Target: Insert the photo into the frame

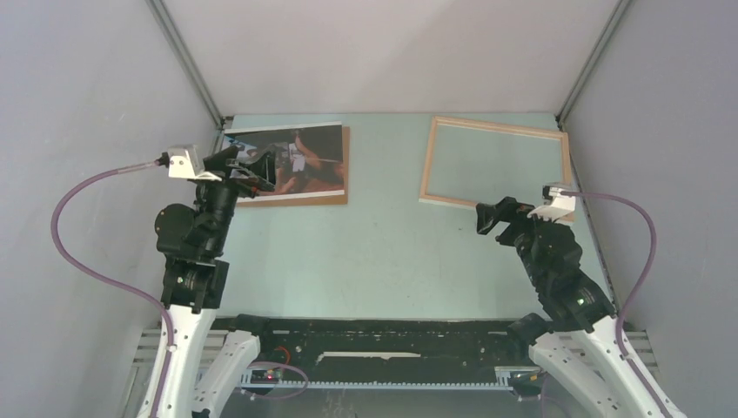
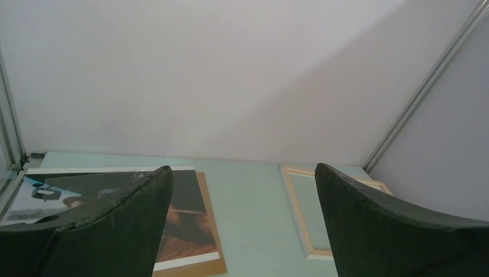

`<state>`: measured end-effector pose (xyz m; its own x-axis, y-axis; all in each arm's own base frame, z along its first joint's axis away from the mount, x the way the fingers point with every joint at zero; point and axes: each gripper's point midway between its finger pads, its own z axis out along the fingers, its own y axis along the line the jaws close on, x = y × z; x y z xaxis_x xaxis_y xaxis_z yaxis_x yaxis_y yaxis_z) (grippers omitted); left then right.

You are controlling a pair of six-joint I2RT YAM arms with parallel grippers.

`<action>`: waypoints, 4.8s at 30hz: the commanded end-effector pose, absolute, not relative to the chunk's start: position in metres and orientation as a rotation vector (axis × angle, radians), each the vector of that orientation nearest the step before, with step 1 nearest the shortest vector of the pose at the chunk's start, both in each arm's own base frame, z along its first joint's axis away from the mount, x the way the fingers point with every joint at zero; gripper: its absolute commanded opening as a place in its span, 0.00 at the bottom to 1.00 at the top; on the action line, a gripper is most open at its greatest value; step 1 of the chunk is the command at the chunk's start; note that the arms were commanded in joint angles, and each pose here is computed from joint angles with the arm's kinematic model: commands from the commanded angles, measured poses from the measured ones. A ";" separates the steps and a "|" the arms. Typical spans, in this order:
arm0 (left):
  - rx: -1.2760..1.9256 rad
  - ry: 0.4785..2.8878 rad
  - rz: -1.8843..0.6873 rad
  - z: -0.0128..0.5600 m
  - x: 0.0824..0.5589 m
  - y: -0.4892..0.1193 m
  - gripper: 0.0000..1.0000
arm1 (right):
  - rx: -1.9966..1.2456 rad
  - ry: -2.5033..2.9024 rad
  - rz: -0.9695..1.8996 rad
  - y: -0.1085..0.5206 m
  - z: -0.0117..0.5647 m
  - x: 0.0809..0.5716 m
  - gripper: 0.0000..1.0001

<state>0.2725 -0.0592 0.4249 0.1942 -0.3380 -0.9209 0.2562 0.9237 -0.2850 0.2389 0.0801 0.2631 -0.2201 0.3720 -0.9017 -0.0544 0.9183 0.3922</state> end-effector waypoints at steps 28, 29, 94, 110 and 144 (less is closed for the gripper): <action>-0.057 1.431 -0.625 0.406 0.303 -0.092 1.00 | 0.364 2.233 0.258 0.067 0.152 0.420 0.97; -0.055 1.452 -0.640 0.402 0.304 -0.095 1.00 | 0.363 2.294 0.261 0.066 0.137 0.425 0.94; -0.056 1.536 -0.822 0.392 0.307 -0.117 1.00 | 0.648 2.749 0.020 0.037 0.032 0.271 0.00; -0.078 1.567 -0.740 0.376 0.318 -0.111 1.00 | 0.457 2.675 -0.119 -0.007 0.043 0.323 0.00; -0.589 1.798 -0.383 0.223 0.405 -0.085 1.00 | 0.090 2.261 1.294 0.373 0.139 0.503 0.68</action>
<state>0.3865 -0.1084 0.2084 -0.4303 -0.4390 -0.7888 -0.0853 0.8897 -0.4486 0.5214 0.3370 0.1184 -0.8234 0.3633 -0.4359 -0.1315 0.6252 0.7693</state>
